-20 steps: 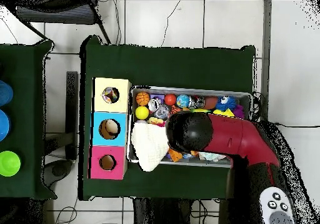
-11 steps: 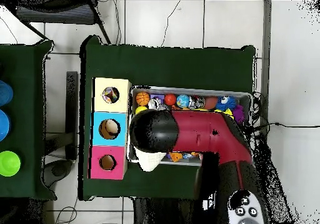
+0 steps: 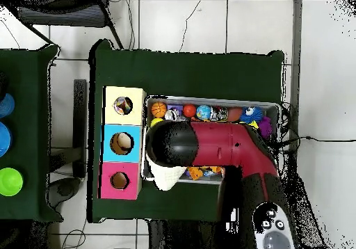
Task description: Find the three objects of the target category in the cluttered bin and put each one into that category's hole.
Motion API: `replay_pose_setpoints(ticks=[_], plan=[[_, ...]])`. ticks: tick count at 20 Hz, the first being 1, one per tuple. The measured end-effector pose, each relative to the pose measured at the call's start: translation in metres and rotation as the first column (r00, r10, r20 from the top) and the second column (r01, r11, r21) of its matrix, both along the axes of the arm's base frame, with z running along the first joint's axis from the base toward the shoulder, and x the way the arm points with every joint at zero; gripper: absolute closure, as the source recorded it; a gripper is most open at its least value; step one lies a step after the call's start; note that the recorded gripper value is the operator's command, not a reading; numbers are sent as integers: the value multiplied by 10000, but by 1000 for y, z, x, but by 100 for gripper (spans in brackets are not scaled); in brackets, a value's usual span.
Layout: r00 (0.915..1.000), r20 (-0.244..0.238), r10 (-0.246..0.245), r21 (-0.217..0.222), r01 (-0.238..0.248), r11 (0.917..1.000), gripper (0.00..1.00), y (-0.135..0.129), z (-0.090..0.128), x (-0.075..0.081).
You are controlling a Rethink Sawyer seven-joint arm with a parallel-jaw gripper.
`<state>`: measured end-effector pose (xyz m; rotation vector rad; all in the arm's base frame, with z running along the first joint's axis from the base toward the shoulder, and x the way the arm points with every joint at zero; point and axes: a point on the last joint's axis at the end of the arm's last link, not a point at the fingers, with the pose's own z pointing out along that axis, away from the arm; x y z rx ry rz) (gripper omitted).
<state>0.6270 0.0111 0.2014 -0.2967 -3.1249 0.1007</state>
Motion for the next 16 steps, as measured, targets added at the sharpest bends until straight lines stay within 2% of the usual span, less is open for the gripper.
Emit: replay_pose_setpoints(ticks=[7,8,11,16], plan=[[9993,201,-331,-43,332,9994,0,-42,-39,-3],[9990,195,-398,-66,399,9992,0,-53,-51,-5],[9986,84,-516,-76,517,9986,0,-72,-71,-12],[9966,-338,-756,-34,755,9971,0,-106,-112,-31]])
